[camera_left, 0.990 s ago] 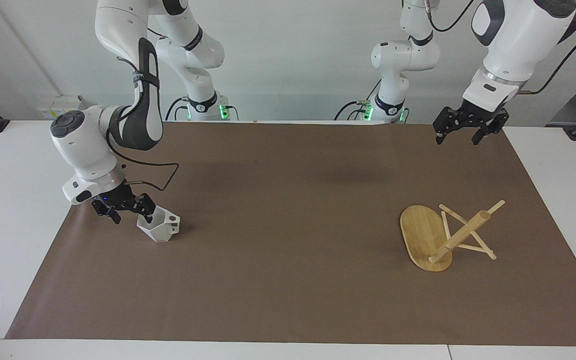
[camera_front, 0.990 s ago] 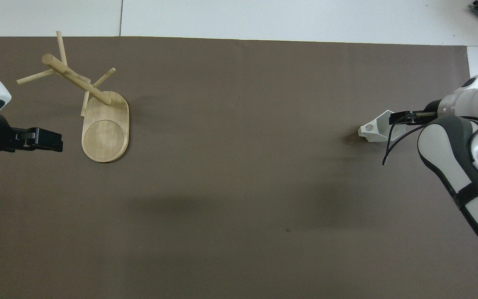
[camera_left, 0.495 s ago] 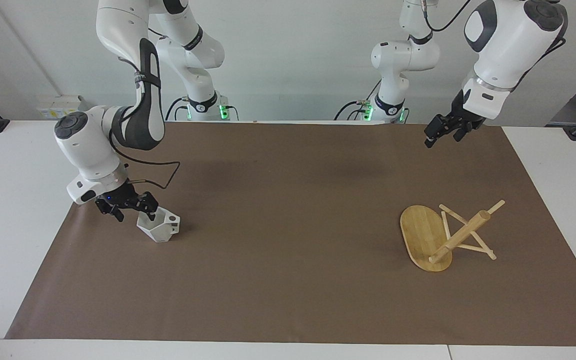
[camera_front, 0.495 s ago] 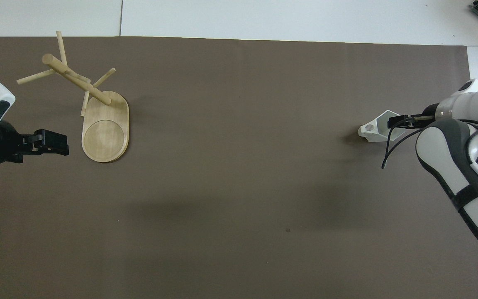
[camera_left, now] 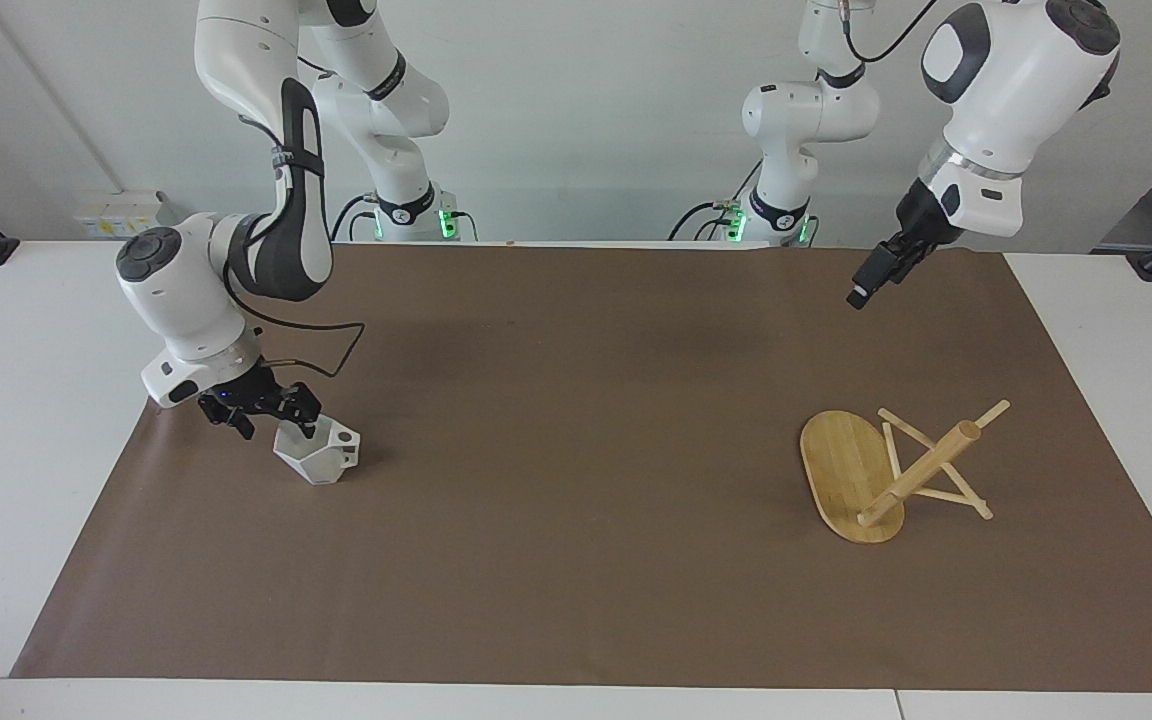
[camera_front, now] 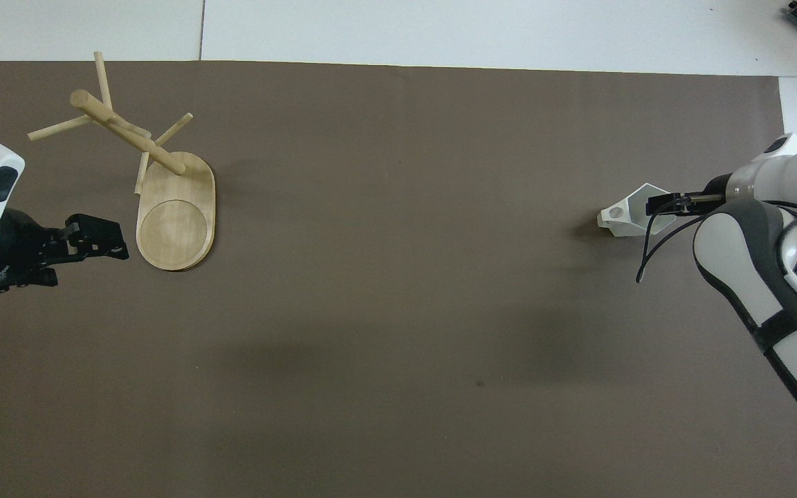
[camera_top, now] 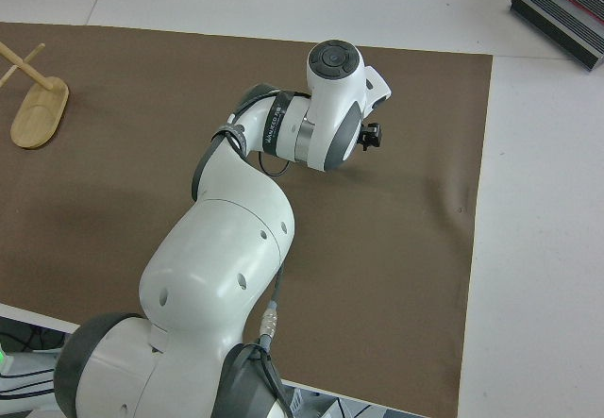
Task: Hang cup on rack
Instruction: 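Advance the left gripper toward the rack while the right gripper holds the cup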
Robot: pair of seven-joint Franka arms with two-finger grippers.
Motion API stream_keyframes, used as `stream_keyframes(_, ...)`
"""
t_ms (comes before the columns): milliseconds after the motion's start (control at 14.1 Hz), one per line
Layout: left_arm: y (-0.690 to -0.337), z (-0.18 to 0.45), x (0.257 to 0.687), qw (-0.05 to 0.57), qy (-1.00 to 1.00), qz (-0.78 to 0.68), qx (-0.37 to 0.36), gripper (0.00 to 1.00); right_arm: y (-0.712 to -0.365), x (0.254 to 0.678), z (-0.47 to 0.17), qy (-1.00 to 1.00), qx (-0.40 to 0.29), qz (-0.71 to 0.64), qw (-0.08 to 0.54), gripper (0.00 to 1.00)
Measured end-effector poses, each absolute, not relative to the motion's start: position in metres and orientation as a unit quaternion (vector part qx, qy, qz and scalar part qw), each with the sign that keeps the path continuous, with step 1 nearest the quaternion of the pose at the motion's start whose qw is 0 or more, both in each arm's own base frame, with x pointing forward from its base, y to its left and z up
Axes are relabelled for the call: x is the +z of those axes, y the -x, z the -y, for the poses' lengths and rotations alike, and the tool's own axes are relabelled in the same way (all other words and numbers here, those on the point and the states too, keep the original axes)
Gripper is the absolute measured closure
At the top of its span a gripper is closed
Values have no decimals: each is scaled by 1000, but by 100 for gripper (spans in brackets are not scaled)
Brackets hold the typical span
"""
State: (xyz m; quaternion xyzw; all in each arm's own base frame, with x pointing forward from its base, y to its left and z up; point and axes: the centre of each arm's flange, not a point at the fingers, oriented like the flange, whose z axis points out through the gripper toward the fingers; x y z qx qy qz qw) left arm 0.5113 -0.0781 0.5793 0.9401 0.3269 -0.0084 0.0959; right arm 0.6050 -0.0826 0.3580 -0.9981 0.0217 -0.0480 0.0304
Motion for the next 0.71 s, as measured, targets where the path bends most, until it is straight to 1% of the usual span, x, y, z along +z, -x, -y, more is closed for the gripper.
stream_keyframes(141,-510,82,577,105,-924,-366,-20,0,-605,358,83,998,-48,-27,31,5)
stream_keyframes(424,-505,95,572,106,-896,-430,-35,0,-605,362,83,998,-51,-27,30,5)
stream_keyframes(566,-503,102,573,107,-886,-450,-38,0,-605,363,81,998,-52,-26,30,11)
stream_keyframes(636,-502,103,573,111,-880,-461,-41,0,-605,363,81,998,-52,-25,30,20)
stream_keyframes(707,-502,103,573,117,-871,-474,-46,0,-605,363,80,998,-52,-25,31,26)
